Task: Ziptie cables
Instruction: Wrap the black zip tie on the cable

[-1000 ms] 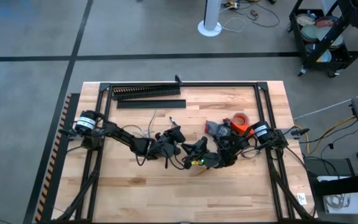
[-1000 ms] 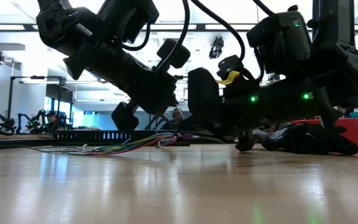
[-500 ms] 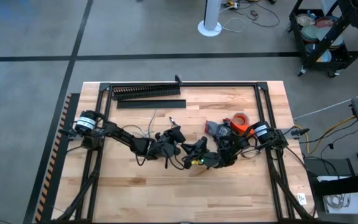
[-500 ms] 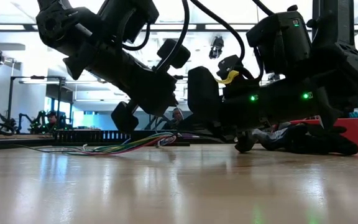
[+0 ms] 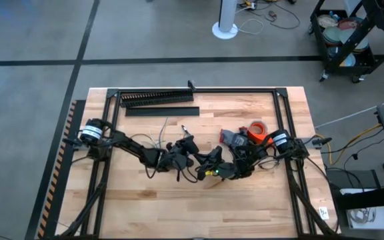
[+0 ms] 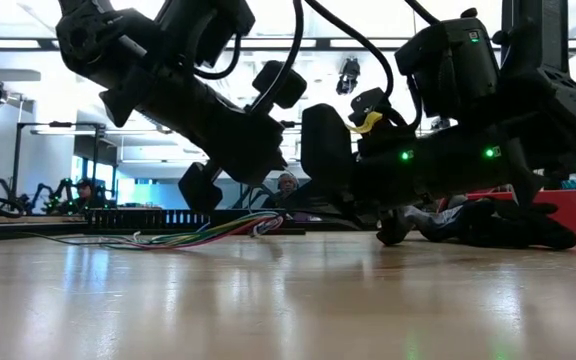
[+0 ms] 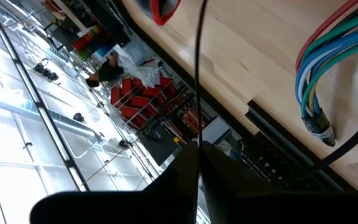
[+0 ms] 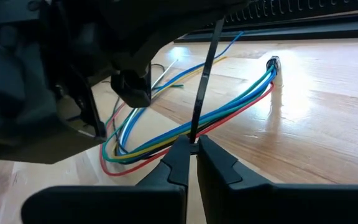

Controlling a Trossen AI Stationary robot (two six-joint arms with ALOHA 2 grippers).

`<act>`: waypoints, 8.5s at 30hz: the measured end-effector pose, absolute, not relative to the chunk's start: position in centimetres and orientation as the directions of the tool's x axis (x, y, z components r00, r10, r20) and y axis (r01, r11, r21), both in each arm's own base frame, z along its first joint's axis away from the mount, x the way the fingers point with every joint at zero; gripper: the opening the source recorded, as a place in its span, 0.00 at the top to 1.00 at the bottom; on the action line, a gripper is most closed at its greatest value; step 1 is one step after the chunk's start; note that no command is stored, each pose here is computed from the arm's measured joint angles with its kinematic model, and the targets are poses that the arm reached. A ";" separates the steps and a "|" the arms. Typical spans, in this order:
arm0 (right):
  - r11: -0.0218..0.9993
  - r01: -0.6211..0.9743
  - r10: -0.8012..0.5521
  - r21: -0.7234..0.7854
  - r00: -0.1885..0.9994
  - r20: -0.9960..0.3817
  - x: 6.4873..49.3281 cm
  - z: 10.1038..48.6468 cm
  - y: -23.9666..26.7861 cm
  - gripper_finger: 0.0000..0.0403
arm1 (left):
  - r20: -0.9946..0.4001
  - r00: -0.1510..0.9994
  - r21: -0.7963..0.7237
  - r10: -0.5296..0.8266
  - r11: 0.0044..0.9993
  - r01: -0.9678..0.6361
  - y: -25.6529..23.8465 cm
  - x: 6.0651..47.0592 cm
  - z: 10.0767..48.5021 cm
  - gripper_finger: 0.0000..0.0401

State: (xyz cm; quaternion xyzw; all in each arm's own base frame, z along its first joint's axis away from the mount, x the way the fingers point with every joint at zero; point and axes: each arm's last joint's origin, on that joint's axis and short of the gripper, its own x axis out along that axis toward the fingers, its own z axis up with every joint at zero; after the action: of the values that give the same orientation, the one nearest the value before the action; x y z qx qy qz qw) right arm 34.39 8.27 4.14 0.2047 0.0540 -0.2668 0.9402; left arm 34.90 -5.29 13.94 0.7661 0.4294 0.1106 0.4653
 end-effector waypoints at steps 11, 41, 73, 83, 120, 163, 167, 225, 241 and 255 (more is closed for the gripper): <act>0.770 0.523 -0.478 0.366 0.853 -0.212 34.4 4.1 8.3 1.00 | -0.226 0.587 0.799 0.777 -0.197 0.568 -5.2 34.8 13.8 1.00; 0.766 0.528 -0.476 0.366 0.849 -0.229 34.3 4.0 8.3 1.00 | -0.252 0.622 0.713 0.741 -0.292 0.637 -5.4 34.9 14.4 1.00; 0.780 0.519 -0.465 0.350 0.854 -0.233 34.3 4.0 8.3 1.00 | -0.299 0.600 0.704 0.742 -0.253 0.664 -4.5 34.2 15.0 1.00; 0.848 0.530 -0.511 0.036 0.833 -0.213 34.0 3.9 9.2 1.00 | -0.276 0.615 0.750 0.739 -0.234 0.618 -4.6 34.8 15.8 1.00; 0.797 0.525 -0.583 -0.298 0.797 -0.155 35.1 5.0 9.5 1.00 | -0.241 0.593 0.802 0.768 -0.187 0.567 -4.7 34.8 16.1 1.00; 0.822 0.570 -0.565 -0.010 0.811 -0.150 35.3 5.2 9.4 1.00 | -0.231 0.585 0.799 0.778 -0.191 0.570 -5.0 34.7 16.1 1.00; 0.821 0.571 -0.564 0.001 0.812 -0.151 35.3 5.2 9.3 1.00 | -0.231 0.588 0.799 0.775 -0.194 0.569 -5.1 34.7 16.1 1.00; 0.805 0.559 -0.534 0.201 0.829 -0.167 35.6 5.5 8.7 1.00 | -0.218 0.574 0.794 0.790 -0.198 0.575 -5.3 34.6 16.1 1.00; 0.779 0.534 -0.505 0.328 0.845 -0.177 35.7 5.5 8.4 1.00 | -0.217 0.575 0.794 0.789 -0.200 0.574 -5.4 34.5 16.1 1.00; 0.766 0.535 -0.504 0.356 0.844 -0.184 35.3 5.5 8.1 1.00 | -0.218 0.581 0.800 0.785 -0.198 0.567 -5.6 34.5 16.1 1.00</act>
State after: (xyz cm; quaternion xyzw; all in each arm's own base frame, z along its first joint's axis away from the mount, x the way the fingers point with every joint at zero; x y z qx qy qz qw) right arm 35.31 8.08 5.52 0.2011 0.0385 -0.2769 0.9388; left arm 34.50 -5.64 16.10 0.7646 0.4419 0.1199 0.4535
